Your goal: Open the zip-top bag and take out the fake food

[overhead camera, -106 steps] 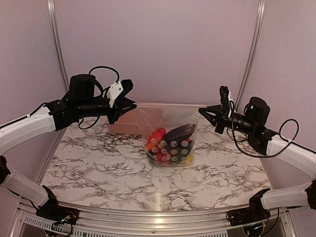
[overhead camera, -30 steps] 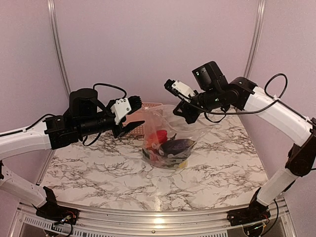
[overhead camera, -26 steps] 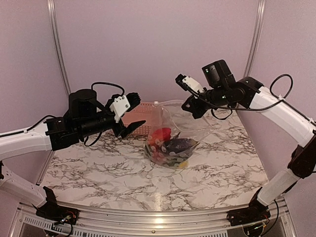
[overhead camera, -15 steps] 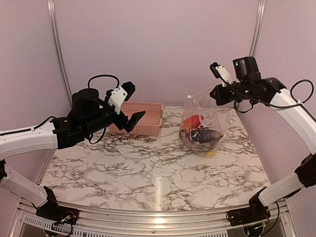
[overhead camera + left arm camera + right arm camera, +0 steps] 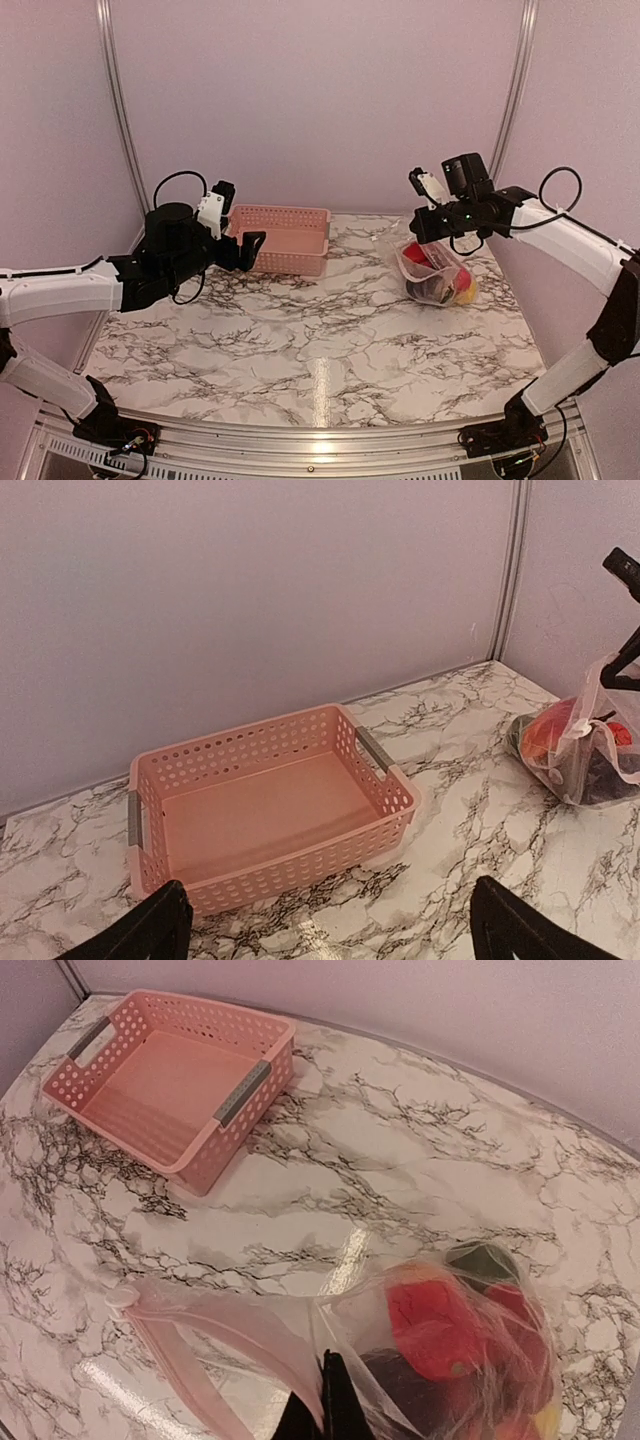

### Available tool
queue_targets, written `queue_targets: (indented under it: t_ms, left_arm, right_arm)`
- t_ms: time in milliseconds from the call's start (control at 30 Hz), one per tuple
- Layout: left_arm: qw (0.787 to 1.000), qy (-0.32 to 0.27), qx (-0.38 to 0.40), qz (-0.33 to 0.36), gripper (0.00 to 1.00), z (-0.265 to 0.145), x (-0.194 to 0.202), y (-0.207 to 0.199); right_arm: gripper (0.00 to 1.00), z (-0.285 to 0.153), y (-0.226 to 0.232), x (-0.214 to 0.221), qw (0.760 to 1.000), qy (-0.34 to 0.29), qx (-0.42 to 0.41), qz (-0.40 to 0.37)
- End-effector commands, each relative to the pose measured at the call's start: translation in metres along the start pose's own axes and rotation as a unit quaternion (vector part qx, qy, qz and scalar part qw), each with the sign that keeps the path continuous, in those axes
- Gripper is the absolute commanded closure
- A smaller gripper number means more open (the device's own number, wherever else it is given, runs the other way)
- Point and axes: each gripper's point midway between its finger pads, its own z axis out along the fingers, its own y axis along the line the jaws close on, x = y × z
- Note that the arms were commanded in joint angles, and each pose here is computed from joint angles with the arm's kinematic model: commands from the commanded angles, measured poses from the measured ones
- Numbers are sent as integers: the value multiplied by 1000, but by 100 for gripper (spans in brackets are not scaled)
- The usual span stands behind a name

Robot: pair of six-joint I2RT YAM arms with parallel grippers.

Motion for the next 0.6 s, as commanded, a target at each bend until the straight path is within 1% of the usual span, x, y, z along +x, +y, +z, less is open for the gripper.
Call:
queue_targets:
  t_ms: [0,67,100,233,367,500,567]
  left_arm:
    - [994,-39,-56,-81,1,-13,-11,25]
    - [992,-26,-64,-109,1,-14,-3,28]
    - [991,-21,-56,-117,1,-14,1,25]
    - [987,-13,2,-157,1,-13,18,6]
    - [974,-11,54,-221,2,-12,38,-12]
    - [956,-2,97,-275,9,-8,58,-33]
    - [948,11,124,-292,14,-2,68,-54]
  right_arm:
    - [100,9,51,-16,997,-36,-74,2]
    - [100,15,73,-14,994,-31,-102,0]
    - [100,18,83,-12,992,-29,-119,2]
    - [100,33,119,-7,983,-30,-177,29]
    - [100,50,150,-4,974,-30,-219,43]
    - [100,60,182,5,966,-20,-253,46]
    - [100,63,196,10,963,-19,-266,47]
